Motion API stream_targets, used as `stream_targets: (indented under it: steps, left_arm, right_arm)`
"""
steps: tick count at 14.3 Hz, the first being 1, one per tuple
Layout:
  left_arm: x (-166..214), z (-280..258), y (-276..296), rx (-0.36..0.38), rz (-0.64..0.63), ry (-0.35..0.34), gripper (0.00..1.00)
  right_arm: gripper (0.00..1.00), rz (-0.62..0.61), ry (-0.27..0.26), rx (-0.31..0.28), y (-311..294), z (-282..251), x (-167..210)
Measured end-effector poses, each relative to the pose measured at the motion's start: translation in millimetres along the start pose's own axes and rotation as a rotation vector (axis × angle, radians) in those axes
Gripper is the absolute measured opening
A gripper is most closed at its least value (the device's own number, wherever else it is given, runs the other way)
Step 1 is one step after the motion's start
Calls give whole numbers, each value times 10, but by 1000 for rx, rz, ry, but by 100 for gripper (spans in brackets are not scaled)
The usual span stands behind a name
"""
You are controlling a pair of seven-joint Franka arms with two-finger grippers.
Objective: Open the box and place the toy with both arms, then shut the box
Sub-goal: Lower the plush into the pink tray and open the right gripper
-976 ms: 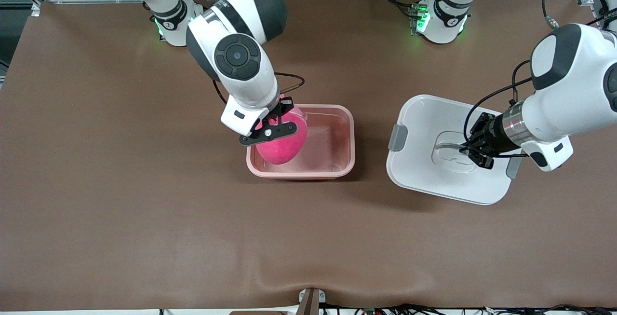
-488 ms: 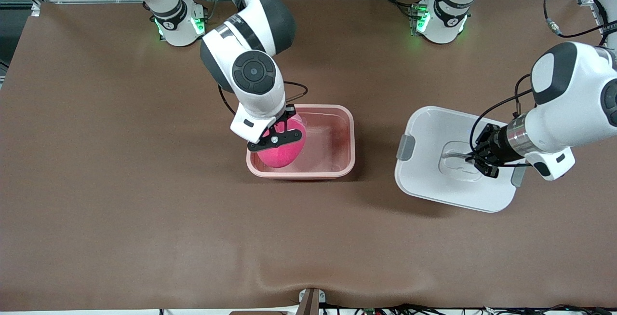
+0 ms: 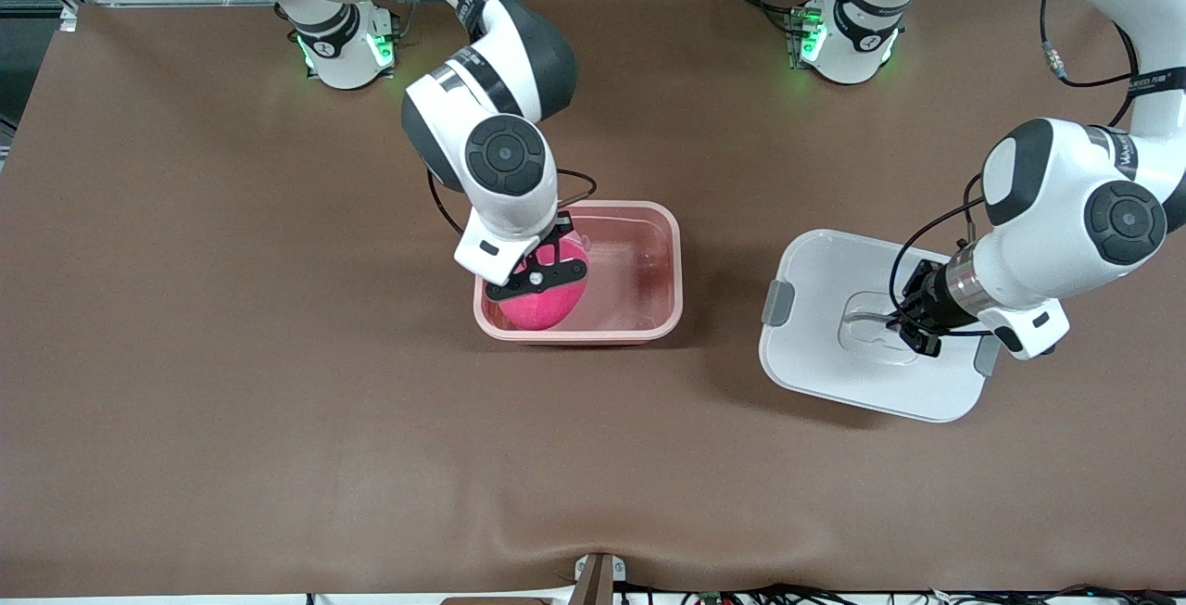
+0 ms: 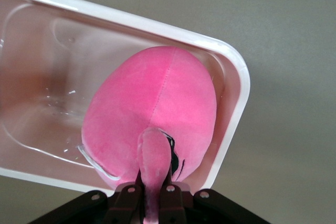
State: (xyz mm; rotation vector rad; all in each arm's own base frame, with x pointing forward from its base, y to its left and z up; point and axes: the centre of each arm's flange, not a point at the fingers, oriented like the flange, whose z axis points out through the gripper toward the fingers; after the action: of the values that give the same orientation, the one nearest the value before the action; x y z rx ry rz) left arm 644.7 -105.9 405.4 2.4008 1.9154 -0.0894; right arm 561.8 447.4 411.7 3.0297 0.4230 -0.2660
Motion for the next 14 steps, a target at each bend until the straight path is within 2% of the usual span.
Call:
stream_targets:
  steps: [3,6,9,14]
  left_arm:
    - [4,48,-18,8,-5,-1,7]
    - [6,97,-32,18,1,-2,7]
    - [-1,144,-54,28,24,-3,7]
    - [-15,223,-110,67,69,-5,7]
  right_arm:
    - [11,-31,-19,-47,-200,258,-7]
    - [11,-50,-23,-62,-357,463,7]
    - [11,-50,39,-36,-456,530,93]
    - [11,61,150,25,-831,731,76]
